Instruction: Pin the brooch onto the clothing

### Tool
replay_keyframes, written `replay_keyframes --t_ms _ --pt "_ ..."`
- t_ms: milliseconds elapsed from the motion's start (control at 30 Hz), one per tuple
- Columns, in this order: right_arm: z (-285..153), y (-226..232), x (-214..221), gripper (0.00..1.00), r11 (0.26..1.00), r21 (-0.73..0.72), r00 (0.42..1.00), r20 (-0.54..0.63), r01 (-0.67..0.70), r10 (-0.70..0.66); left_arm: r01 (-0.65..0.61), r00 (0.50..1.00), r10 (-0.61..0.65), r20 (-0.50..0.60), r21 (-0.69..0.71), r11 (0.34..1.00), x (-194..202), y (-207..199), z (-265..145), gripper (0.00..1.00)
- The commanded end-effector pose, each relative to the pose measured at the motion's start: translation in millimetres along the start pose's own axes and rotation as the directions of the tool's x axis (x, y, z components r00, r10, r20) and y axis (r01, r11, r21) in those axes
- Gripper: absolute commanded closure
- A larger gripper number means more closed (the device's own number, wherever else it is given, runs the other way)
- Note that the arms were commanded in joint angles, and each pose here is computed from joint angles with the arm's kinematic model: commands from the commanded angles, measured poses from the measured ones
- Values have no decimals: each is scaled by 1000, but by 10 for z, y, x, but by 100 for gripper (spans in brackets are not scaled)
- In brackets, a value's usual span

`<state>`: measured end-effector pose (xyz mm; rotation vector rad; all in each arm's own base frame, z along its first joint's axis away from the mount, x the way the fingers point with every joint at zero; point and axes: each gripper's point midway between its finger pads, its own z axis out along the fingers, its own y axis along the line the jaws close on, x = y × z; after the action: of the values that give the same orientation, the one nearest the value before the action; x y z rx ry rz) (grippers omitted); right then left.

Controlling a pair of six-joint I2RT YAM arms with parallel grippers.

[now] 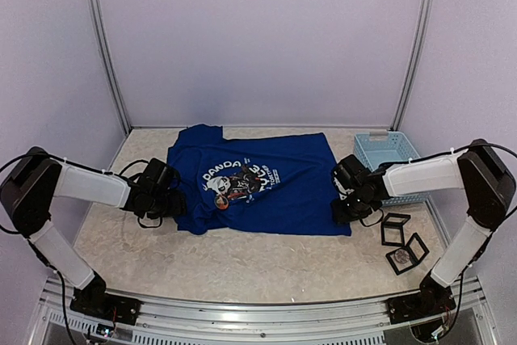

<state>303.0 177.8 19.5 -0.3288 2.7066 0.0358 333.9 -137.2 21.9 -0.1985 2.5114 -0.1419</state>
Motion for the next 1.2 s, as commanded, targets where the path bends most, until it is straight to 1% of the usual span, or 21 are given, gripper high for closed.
replay_keyframes --t_ms 0,33,67,100,167,200,233,267,300,367,467,533,600,667,800,1000,1033,1067,1100,1133,1167 --pt "50 -71 442 50 1000 18 991 -131 7 -5 -12 998 14 -59 38 999 209 -85 -9 35" --pt "53 -70 462 52 1000 15 991 -136 9 -7 -19 998 21 -60 46 999 227 -106 -28 40" --pt "67 -65 494 55 1000 10 989 -145 10 -8 -24 998 27 -57 56 998 236 -124 -47 48" --pt "82 -50 524 61 1000 0 988 -154 14 -14 -26 998 29 -55 62 998 244 -128 -54 60" --pt "111 -1 570 76 999 -30 986 -166 14 -19 -26 999 29 -46 63 998 234 -116 -49 88" --pt "113 16 589 85 999 -42 985 -169 16 -23 -27 999 30 -40 70 997 212 -128 -46 98" --pt "115 15 591 92 999 -45 986 -168 16 -24 -29 999 32 -33 75 997 179 -137 -48 100" --pt "106 -5 591 97 999 -36 986 -167 21 -27 -34 999 36 -23 74 997 126 -143 -53 100" --pt "94 -46 582 100 1000 -19 986 -166 22 -25 -39 999 40 -8 68 997 55 -134 -70 100" --pt "53 -148 562 100 999 25 986 -163 28 -24 -41 999 40 32 37 998 -125 -72 -118 100" --pt "-18 -298 519 100 998 65 989 -151 18 -8 24 994 -24 103 3 1000 -425 111 -242 100" --pt "-63 -320 466 100 999 49 992 -128 1 5 70 984 -70 163 6 998 -613 197 -349 100" --pt "-107 -329 384 100 999 38 995 -103 -5 9 88 973 -92 213 24 996 -775 214 -439 100" --pt "-131 -308 314 100 1000 22 996 -91 -1 3 91 968 -99 232 46 995 -882 177 -480 100" --pt "-181 -318 188 100 999 33 997 -71 12 -9 112 959 -110 260 5 994 -1037 259 -404 100" --pt "-215 -316 27 100 999 27 999 -37 18 -17 201 946 -161 282 -120 972 -1194 661 -115 100" --pt "-215 -310 1 100 1000 22 999 -29 17 -17 219 936 -175 306 -115 969 -1286 685 -93 100" --pt "-211 -296 -31 100 1000 11 1000 -21 17 -17 222 936 -178 303 -118 968 -1318 701 -37 99" --pt "-205 -278 -66 100 1000 -2 1000 -12 18 -18 209 941 -166 294 -124 970 -1350 686 32 86" --pt "-198 -262 -90 100 1000 -12 1000 -9 20 -20 190 947 -149 286 -123 974 -1393 632 56 70" --pt "-191 -254 -113 100 1000 -17 1000 -6 22 -22 169 953 -127 274 -135 976 -1399 584 86 57"
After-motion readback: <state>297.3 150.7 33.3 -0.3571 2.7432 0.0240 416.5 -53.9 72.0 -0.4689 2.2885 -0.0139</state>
